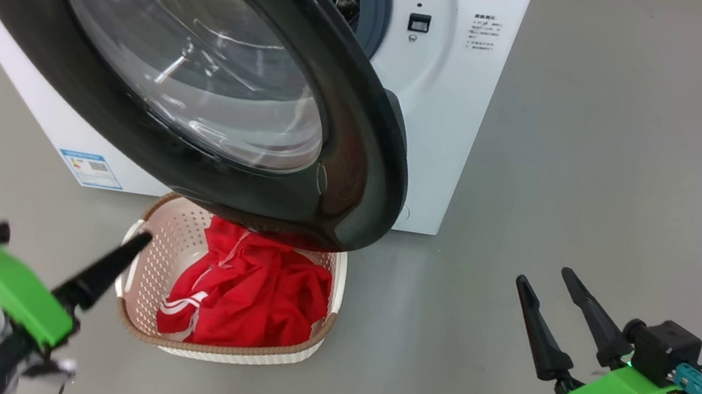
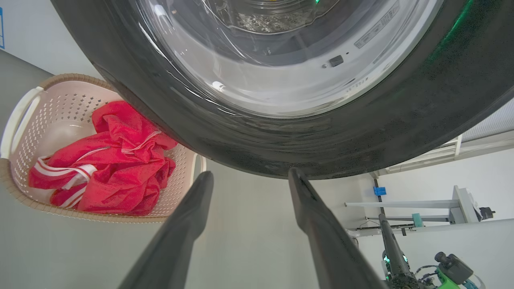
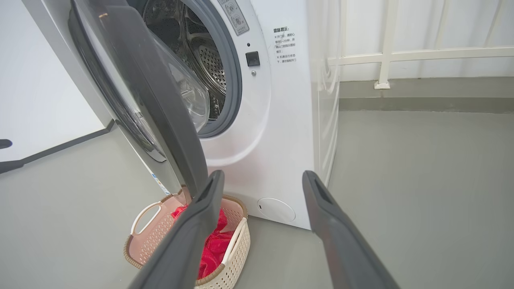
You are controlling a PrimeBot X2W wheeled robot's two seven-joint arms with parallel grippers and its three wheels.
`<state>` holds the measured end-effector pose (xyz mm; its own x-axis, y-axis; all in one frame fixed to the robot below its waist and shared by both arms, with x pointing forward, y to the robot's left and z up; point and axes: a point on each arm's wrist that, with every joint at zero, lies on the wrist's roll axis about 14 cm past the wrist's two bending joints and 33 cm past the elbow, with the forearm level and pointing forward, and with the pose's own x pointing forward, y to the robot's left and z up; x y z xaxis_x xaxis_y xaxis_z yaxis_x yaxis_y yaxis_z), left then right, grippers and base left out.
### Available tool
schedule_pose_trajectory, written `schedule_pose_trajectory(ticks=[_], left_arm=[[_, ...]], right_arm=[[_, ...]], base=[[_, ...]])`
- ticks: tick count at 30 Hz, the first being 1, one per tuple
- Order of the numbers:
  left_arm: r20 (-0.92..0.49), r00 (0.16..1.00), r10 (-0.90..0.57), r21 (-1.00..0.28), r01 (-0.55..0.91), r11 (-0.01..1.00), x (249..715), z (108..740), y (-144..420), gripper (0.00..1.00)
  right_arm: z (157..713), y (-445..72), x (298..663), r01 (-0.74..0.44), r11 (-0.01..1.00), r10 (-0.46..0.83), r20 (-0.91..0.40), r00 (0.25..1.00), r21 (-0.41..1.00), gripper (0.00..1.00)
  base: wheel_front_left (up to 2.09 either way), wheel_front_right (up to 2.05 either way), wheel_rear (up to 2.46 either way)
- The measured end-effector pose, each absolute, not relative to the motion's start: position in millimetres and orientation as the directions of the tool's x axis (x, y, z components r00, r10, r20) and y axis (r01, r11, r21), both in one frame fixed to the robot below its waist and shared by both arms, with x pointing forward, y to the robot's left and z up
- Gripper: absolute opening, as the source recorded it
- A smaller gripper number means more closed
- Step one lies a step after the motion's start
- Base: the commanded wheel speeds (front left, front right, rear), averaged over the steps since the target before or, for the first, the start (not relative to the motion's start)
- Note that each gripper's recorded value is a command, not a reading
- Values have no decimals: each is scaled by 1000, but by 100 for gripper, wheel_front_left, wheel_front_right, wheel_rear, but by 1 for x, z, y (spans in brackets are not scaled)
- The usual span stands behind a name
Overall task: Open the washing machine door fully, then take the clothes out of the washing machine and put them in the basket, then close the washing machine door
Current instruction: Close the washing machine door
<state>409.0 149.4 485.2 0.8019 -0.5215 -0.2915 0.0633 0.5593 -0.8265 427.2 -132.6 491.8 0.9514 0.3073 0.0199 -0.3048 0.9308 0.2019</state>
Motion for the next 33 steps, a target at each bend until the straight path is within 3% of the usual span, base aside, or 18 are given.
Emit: schedule_pose_trajectory(ticks=[10, 18, 28, 33], left_arm=[[-340, 865, -368, -774, -36, 632, 393, 443, 171, 100], [-321, 904, -282, -664, -3, 748, 389, 424, 174, 100], [-239, 946, -218, -475, 82, 876, 391, 415, 179, 100], [-115, 981, -155, -355, 105, 929, 410, 448, 192, 100]], right_arm=[[486, -160, 421, -248, 952, 253, -5, 968, 178, 100], [484, -185, 411, -178, 968, 183, -13, 983, 177, 100], [490, -206, 405, -119, 977, 120, 3, 993, 175, 100], [492, -209, 405, -112, 978, 112, 10, 994, 177, 100]], base=[[0, 0, 0], [0, 0, 0], [0, 0, 0], [0, 0, 0]])
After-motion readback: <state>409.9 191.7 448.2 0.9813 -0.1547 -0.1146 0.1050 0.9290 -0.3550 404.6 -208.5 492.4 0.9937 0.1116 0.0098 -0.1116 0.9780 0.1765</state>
